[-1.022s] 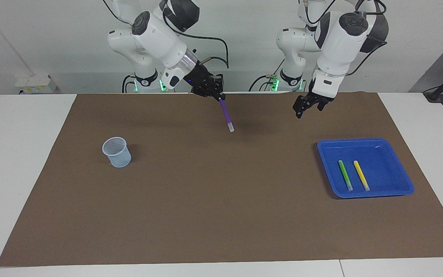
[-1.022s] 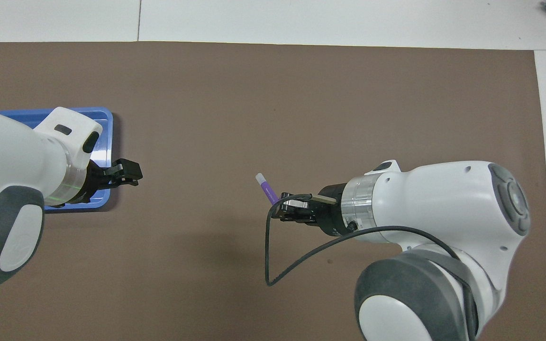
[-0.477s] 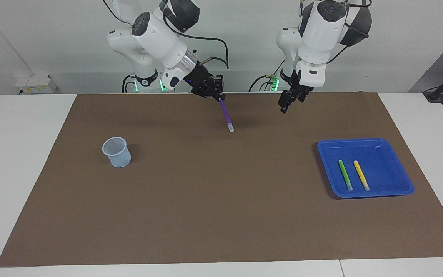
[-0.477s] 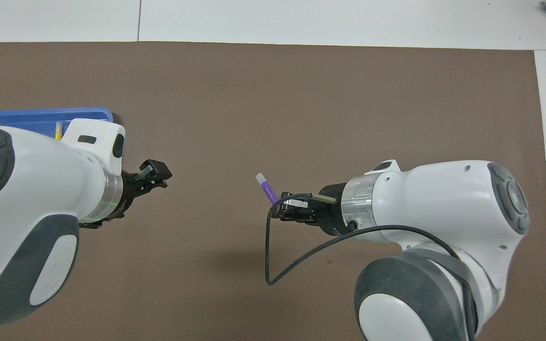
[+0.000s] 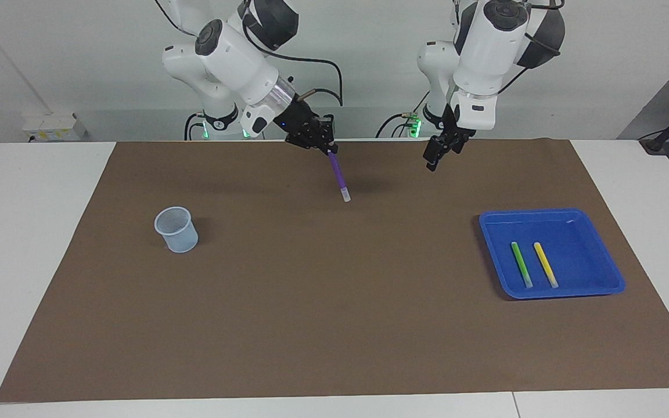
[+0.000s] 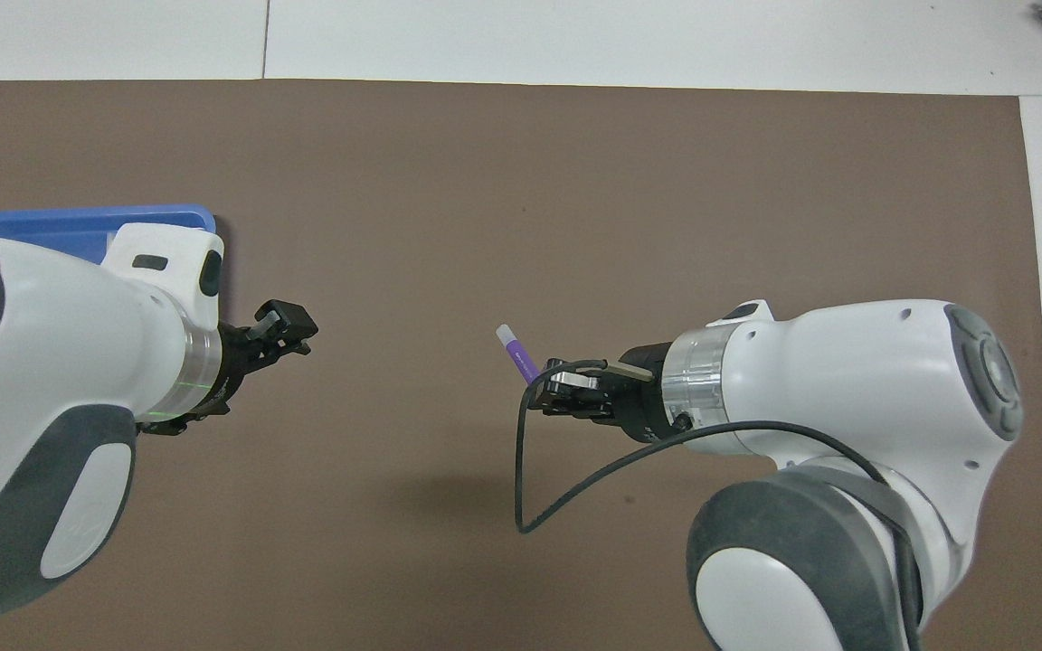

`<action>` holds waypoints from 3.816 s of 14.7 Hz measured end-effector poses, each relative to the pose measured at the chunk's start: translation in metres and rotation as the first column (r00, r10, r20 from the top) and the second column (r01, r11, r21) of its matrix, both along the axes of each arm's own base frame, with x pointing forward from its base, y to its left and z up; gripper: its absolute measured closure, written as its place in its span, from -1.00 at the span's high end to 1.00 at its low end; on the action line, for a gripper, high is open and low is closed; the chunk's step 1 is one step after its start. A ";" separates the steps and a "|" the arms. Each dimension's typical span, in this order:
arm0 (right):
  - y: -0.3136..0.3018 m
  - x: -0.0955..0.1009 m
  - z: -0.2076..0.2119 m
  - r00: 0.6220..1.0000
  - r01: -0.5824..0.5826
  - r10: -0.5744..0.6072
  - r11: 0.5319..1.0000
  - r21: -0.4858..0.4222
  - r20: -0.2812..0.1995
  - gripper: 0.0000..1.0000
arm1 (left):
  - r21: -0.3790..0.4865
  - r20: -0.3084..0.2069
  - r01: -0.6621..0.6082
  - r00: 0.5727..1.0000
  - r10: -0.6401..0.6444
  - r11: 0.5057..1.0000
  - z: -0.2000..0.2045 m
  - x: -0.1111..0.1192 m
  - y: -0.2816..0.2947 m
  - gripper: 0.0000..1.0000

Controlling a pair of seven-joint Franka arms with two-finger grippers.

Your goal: Right arm passes pens to left for tray arrangement

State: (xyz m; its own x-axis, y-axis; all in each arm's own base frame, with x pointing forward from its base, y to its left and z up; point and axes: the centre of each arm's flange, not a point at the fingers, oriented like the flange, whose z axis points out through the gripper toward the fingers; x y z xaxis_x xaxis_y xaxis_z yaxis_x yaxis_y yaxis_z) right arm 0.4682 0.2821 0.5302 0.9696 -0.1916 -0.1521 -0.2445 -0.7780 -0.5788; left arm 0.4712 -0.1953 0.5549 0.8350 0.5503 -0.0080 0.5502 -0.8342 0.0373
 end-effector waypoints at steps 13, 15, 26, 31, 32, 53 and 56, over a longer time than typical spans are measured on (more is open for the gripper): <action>0.011 -0.007 0.001 1.000 -0.024 0.024 1.000 0.000 0.002 -0.66 | -0.201 -0.047 -0.274 0.962 0.270 0.941 0.003 0.009 -0.002 0.81; 0.024 -0.015 0.002 0.999 -0.051 0.051 0.999 0.001 0.004 -0.66 | -0.243 -0.065 -0.315 0.949 0.309 0.917 0.001 0.010 -0.006 0.81; 0.069 -0.035 0.028 0.990 -0.114 0.110 0.993 0.034 0.090 -0.66 | -0.334 -0.155 -0.418 0.909 0.388 0.845 -0.016 -0.006 -0.046 0.81; 0.076 -0.031 0.029 0.987 -0.087 0.080 0.995 0.050 0.138 -0.66 | -0.338 -0.179 -0.418 0.908 0.378 0.843 -0.018 -0.015 -0.061 0.81; 0.078 -0.031 0.029 0.986 -0.086 0.078 0.995 0.052 0.146 -0.66 | -0.343 -0.186 -0.415 0.909 0.372 0.843 -0.018 -0.018 -0.066 0.81; 0.078 -0.029 0.025 0.987 -0.090 0.082 0.995 0.050 0.141 -0.66 | -0.368 -0.193 -0.393 0.919 0.344 0.843 -0.009 -0.034 -0.095 0.40; 0.079 -0.032 0.023 0.983 -0.127 0.120 0.991 0.040 0.137 -0.66 | -0.368 -0.193 -0.393 0.919 0.344 0.843 -0.009 -0.034 -0.095 0.39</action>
State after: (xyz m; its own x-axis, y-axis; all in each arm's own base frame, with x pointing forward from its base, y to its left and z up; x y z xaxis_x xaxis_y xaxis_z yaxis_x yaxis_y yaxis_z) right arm 0.4364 0.3611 0.5528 0.9976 -0.0648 -0.0257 -0.0662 -0.7674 -0.6378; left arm 0.4374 -0.2903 0.5461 0.5505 0.7479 -0.3709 0.8348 -0.4982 0.2343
